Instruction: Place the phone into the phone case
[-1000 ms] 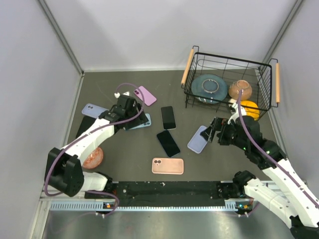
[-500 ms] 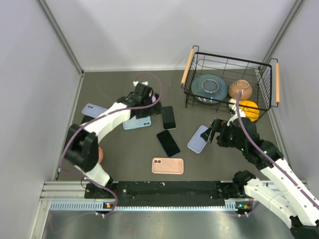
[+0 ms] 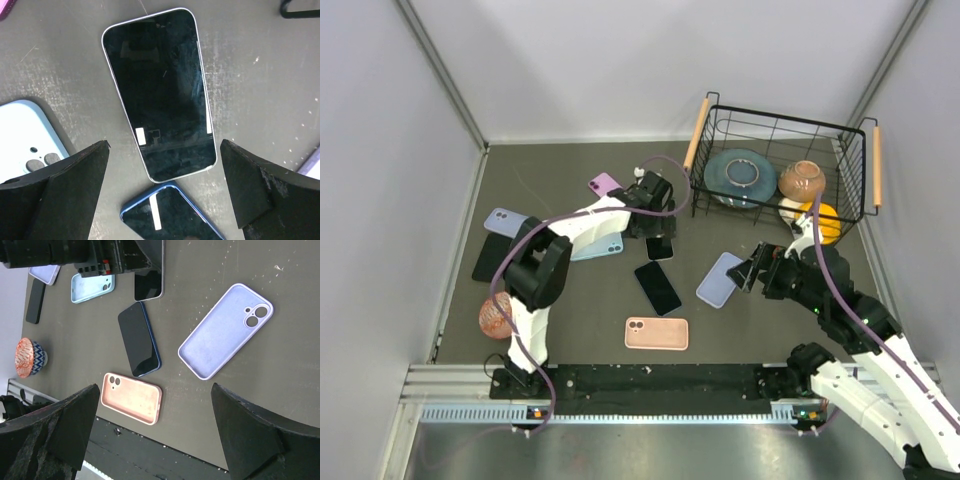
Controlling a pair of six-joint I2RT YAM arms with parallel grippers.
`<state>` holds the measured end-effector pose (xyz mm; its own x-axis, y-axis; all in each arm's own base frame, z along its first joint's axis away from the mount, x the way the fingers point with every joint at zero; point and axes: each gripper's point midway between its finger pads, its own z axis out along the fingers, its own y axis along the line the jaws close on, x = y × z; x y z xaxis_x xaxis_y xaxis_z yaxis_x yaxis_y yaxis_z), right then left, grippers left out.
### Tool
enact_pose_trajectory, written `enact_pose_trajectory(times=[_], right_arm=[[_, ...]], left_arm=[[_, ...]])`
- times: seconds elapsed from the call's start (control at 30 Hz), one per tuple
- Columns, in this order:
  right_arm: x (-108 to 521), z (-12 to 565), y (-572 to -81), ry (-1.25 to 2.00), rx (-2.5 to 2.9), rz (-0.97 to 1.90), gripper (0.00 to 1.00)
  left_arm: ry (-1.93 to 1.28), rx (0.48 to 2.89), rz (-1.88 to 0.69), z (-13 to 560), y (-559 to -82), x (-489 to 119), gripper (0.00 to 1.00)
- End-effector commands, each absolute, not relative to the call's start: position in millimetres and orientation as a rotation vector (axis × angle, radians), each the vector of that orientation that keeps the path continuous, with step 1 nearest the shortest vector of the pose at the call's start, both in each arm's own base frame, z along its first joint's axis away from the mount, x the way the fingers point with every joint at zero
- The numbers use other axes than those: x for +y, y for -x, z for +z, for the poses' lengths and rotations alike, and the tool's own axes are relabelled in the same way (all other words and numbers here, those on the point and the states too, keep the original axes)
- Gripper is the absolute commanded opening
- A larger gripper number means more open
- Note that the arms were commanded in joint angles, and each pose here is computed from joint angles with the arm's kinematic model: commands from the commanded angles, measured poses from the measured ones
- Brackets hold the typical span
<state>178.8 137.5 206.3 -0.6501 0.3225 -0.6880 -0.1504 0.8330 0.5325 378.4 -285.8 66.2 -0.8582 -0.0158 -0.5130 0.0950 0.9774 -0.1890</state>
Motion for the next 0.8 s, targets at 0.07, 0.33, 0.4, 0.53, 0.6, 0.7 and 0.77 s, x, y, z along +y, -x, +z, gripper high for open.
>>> enact_pose_trajectory(times=[0.07,0.33,0.4,0.53,0.6,0.7,0.77], right_arm=[[138.1,207.3,-179.4,-0.107,2.147,0.716,0.94],[137.3,208.3,-179.5,-0.093,2.141,0.709,0.95],[137.0,206.6,-179.7,-0.091,2.147,0.703,0.95],[136.7,206.0,-179.4,-0.076,2.146,0.697,0.95],[136.5,206.6,-179.1,-0.075,2.142,0.697,0.95],[136.0,207.8,-178.4,-0.075,2.135,0.702,0.95],[135.8,208.3,-177.7,-0.072,2.131,0.704,0.95]], left_arm=[[-0.102,2.581,-0.229,55.5,-394.7,-289.1,0.99],[-0.146,2.588,-0.164,43.0,-400.1,-289.4,0.99],[-0.15,2.589,-0.167,41.9,-399.8,-291.4,0.99],[-0.188,2.604,-0.194,37.5,-397.1,-300.8,0.99],[-0.199,2.606,-0.198,38.3,-395.3,-305.6,0.99],[-0.196,2.614,-0.165,33.1,-393.1,-305.9,0.99],[-0.181,2.629,-0.131,29.6,-391.8,-301.6,0.98]])
